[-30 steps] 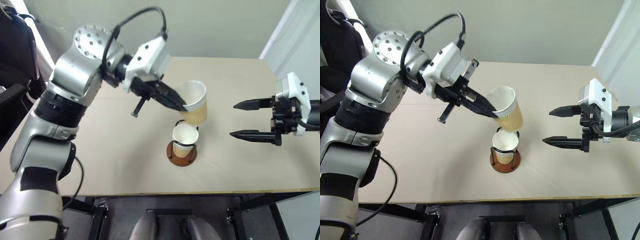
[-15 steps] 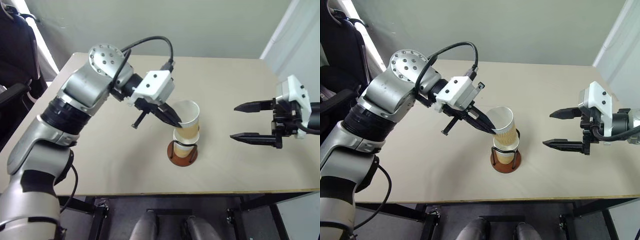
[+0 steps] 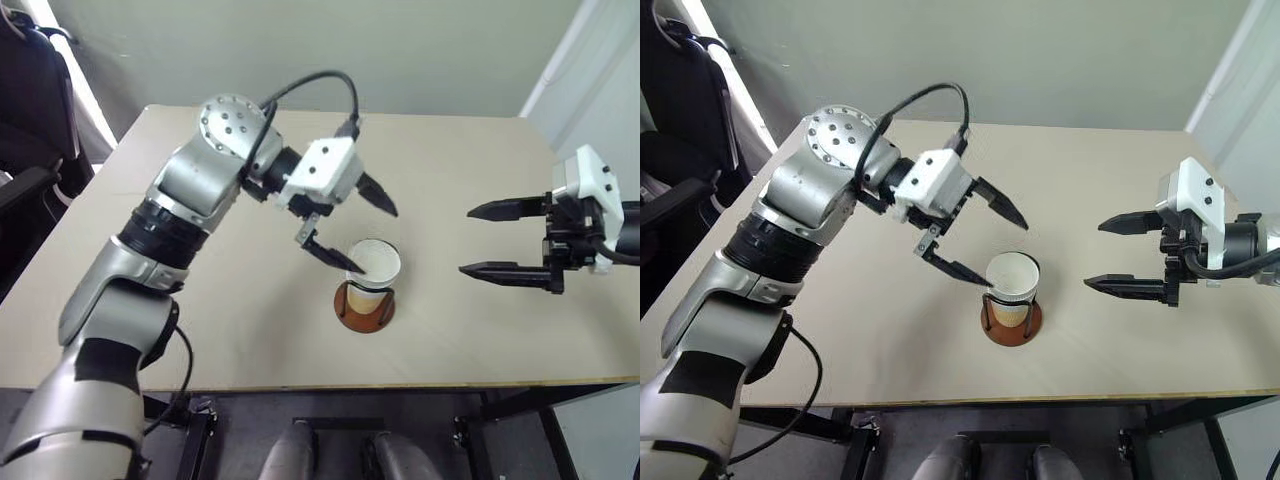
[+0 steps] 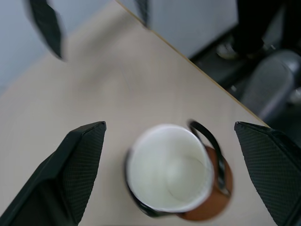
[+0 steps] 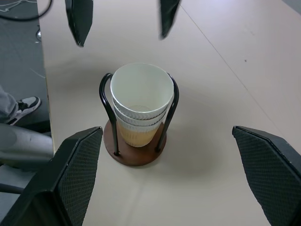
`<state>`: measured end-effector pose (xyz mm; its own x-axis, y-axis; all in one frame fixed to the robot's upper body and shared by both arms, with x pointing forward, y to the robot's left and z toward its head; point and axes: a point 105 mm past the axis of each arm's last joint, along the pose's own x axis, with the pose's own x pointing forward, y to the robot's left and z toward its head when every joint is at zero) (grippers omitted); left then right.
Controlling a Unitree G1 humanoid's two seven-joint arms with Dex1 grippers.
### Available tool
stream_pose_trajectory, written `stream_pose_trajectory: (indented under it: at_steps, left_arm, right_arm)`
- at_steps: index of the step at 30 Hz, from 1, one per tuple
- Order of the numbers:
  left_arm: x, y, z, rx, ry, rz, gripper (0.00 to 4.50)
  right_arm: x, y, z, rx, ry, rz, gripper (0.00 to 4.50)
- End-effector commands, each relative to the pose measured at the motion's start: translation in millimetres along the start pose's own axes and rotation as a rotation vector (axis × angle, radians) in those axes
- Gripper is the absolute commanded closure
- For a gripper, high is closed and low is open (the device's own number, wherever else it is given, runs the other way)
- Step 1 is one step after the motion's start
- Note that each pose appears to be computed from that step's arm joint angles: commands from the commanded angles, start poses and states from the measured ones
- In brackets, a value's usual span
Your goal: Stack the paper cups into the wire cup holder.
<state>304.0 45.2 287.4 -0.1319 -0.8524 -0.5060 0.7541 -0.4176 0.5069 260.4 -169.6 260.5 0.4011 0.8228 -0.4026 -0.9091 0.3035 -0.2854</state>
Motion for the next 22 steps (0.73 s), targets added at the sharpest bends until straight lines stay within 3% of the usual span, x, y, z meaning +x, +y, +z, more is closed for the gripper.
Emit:
stream_pose_trajectory:
  at_steps: [1,6,11,22]
  left_arm:
    - [-40,-1,-4,-0.168,-0.062,0.163,0.02]
    - [-108,-42,-52,-0.437,0.019,0.45,0.02]
    - [-152,-77,-72,-0.583,0.026,0.684,0.02]
    - [-161,-108,-87,-0.685,0.014,0.852,0.02]
  right_arm:
    - [-3,-1,3,-0.008,-0.017,0.008,0.0]
    - [-19,-1,-18,0.073,0.013,0.015,0.0]
    - [-35,-11,-44,0.151,0.058,-0.01,0.0]
    - [-41,-33,-64,0.185,0.028,-0.072,0.0]
